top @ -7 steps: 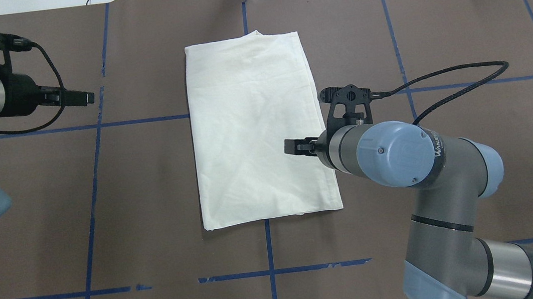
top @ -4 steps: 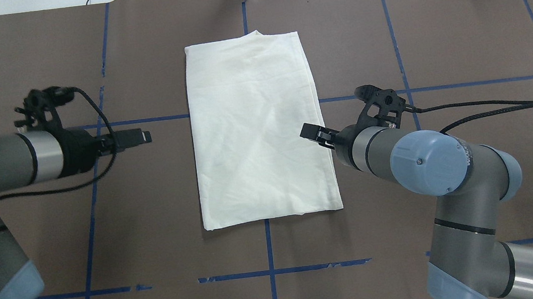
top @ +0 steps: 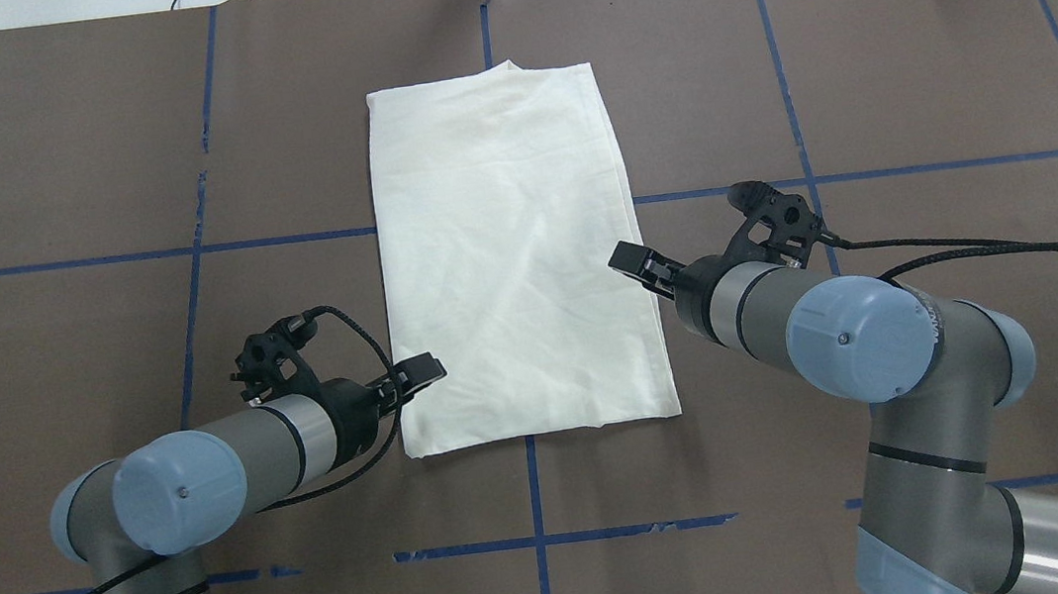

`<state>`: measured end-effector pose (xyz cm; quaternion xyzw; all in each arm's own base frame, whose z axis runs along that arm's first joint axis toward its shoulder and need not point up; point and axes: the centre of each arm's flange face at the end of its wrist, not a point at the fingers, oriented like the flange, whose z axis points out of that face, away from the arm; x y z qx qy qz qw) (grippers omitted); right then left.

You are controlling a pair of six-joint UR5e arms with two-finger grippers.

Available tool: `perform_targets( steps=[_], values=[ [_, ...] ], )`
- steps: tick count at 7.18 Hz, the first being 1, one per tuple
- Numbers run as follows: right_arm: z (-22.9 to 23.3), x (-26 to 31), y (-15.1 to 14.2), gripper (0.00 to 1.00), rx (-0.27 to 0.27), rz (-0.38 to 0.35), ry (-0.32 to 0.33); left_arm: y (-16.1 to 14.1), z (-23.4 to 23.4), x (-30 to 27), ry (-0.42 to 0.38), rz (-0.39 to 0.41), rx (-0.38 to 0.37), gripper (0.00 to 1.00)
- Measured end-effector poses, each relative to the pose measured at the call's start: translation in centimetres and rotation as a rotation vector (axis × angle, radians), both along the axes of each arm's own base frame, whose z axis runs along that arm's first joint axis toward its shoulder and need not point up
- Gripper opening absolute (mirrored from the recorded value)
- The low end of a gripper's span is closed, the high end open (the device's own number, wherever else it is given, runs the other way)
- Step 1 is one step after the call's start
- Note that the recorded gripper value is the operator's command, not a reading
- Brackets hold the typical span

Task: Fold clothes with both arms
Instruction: 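Bring both grippers to the shirt's corners nearest the robot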

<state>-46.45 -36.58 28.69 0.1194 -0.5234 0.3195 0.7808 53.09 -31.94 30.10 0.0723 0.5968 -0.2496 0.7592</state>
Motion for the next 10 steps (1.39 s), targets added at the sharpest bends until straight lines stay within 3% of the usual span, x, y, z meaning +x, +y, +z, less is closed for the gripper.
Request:
perform_targets(
  steps=[3, 4, 7, 10],
  values=[
    [0.1, -0.2, -0.1, 1.0, 0.004, 0.012, 0.005, 0.3, 0.7, 0.7, -0.013, 0.028, -0.011, 0.8],
    [0.2, -0.3, -0.1, 1.0, 0.003, 0.012, 0.008, 0.5, 1.7, 0.4, -0.022, 0.039, -0.022, 0.75],
    [0.7, -0.8, -0.3, 1.0, 0.001, 0.011, 0.018, 1.1, 2.3, 0.0, 0.019, 0.024, -0.088, 0.74],
    [0.6, -0.9, -0.3, 1.0, 0.001, 0.01, 0.017, 1.4, 3.0, 0.5, 0.017, 0.027, -0.102, 0.74]
  ],
)
